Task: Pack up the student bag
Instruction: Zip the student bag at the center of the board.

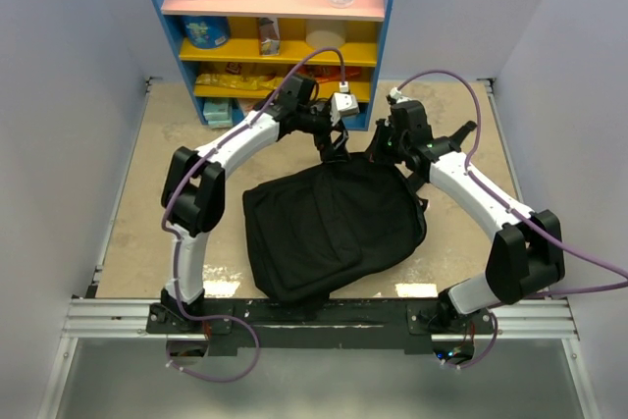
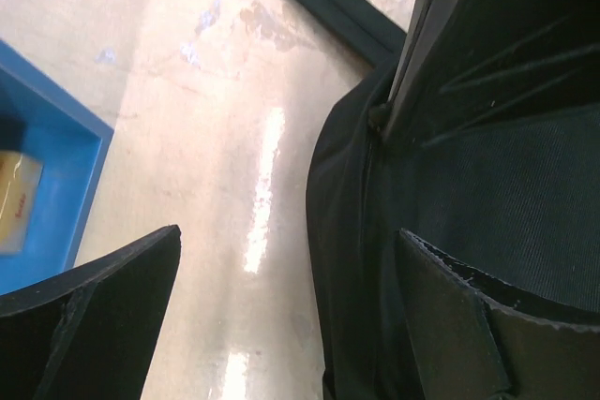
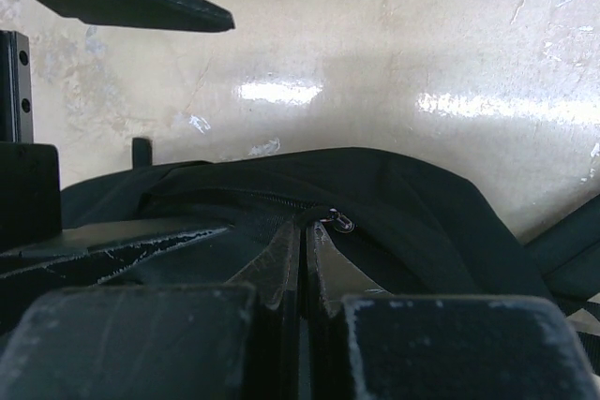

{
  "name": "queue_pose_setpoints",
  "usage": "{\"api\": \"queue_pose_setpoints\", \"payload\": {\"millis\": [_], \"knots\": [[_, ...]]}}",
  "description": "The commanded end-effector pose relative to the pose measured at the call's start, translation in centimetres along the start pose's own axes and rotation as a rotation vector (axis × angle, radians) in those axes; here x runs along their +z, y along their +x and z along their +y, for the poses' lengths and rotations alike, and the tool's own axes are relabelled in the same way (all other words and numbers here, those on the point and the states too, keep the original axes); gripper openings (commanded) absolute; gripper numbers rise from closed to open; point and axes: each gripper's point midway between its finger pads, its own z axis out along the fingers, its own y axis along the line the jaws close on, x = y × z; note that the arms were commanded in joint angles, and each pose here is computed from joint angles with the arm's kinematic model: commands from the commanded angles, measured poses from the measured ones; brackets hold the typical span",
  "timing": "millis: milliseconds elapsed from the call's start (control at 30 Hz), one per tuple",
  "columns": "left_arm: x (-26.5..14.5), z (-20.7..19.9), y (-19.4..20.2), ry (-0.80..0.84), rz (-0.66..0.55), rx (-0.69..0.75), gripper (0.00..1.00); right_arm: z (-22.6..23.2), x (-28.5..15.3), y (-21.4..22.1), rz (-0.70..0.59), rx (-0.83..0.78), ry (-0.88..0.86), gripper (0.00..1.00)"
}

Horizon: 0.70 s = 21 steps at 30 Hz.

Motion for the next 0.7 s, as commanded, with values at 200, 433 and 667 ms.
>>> {"api": "queue_pose_setpoints", "payload": {"millis": [200,433,667], "knots": [[2.7,-1.7,-2.7,0.110,-0.070,0.037,0.86,3.2,-2.3,-3.9,-0.121,-0.020,-0.113,0.00],[3.5,-2.1,-1.9,0.133,-0.036,0.065,0.57,3.2,-2.6,-3.9,-0.119,-0.024,-0.113,0.00],[2.6,-1.5,-2.5,0.089,-0.024,0.099,0.00,2.5,-2.7,-3.8,-0.126,-0.030,-0.081,0.00]]}}
